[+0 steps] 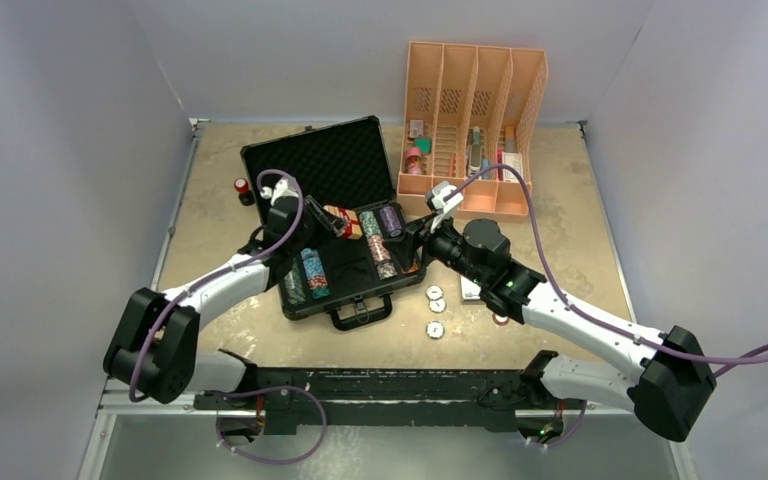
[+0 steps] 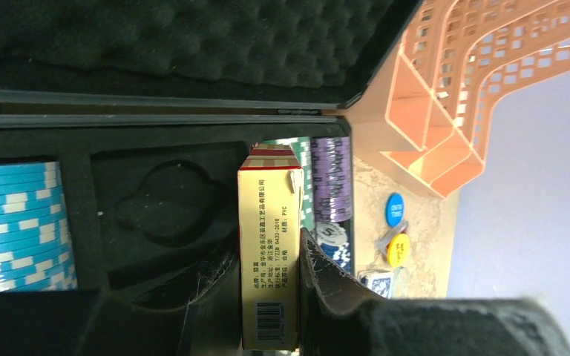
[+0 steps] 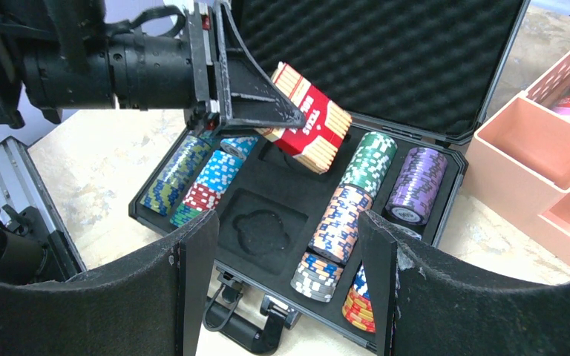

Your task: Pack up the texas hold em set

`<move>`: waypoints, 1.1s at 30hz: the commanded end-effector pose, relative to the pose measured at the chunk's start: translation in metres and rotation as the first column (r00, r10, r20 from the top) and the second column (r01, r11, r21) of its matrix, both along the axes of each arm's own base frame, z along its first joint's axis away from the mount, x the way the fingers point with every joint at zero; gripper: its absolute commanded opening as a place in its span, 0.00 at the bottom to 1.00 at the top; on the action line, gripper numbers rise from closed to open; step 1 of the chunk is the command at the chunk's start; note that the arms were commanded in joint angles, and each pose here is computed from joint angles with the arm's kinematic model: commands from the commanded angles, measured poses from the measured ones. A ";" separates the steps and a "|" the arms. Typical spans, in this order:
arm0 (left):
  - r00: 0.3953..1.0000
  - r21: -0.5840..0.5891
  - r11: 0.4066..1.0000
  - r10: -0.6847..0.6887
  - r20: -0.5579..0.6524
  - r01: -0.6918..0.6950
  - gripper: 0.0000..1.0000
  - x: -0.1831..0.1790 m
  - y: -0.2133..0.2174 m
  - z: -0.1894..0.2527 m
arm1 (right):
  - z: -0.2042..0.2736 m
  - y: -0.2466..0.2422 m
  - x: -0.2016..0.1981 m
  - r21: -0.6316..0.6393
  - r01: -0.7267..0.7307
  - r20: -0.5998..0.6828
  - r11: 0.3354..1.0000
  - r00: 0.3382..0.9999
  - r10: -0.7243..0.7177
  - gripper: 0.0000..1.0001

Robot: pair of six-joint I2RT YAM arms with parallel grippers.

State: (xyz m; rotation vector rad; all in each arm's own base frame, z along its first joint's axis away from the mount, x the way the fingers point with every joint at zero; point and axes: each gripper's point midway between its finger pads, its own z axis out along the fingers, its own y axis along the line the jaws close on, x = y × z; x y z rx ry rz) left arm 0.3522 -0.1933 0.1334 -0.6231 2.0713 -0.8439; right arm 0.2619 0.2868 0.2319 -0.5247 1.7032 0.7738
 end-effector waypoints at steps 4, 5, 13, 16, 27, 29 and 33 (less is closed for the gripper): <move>0.999 -0.041 0.999 0.030 0.027 -0.028 0.00 0.010 -0.004 0.001 | 0.020 0.000 0.004 0.045 0.015 0.057 0.999 0.998 -0.018 0.71; 0.999 -0.046 0.999 0.026 0.023 -0.025 0.00 0.010 -0.004 -0.001 | 0.020 0.000 0.004 0.045 0.016 0.058 0.999 0.998 -0.018 0.71; 1.000 -0.083 0.996 -0.015 0.002 0.015 0.08 0.011 -0.016 -0.011 | 0.018 0.000 0.005 0.040 0.019 0.054 0.999 0.998 -0.021 0.71; 0.998 -0.074 0.995 -0.063 -0.017 0.062 0.26 0.013 -0.025 -0.016 | 0.017 0.000 0.005 0.037 0.015 0.053 0.999 0.998 -0.017 0.71; 0.986 0.188 0.982 0.026 -0.166 0.005 0.61 0.009 0.010 -0.032 | 0.014 0.007 -0.001 0.009 -0.047 0.069 0.999 0.997 0.046 0.72; 0.985 0.197 0.980 0.029 -0.168 0.004 0.66 0.008 0.012 -0.030 | 0.014 0.006 0.000 0.005 -0.042 0.073 0.999 0.996 0.041 0.72; 0.985 0.242 0.970 0.063 -0.159 -0.023 0.67 0.007 0.023 -0.022 | 0.015 0.005 -0.001 0.004 -0.039 0.074 0.999 0.996 0.039 0.72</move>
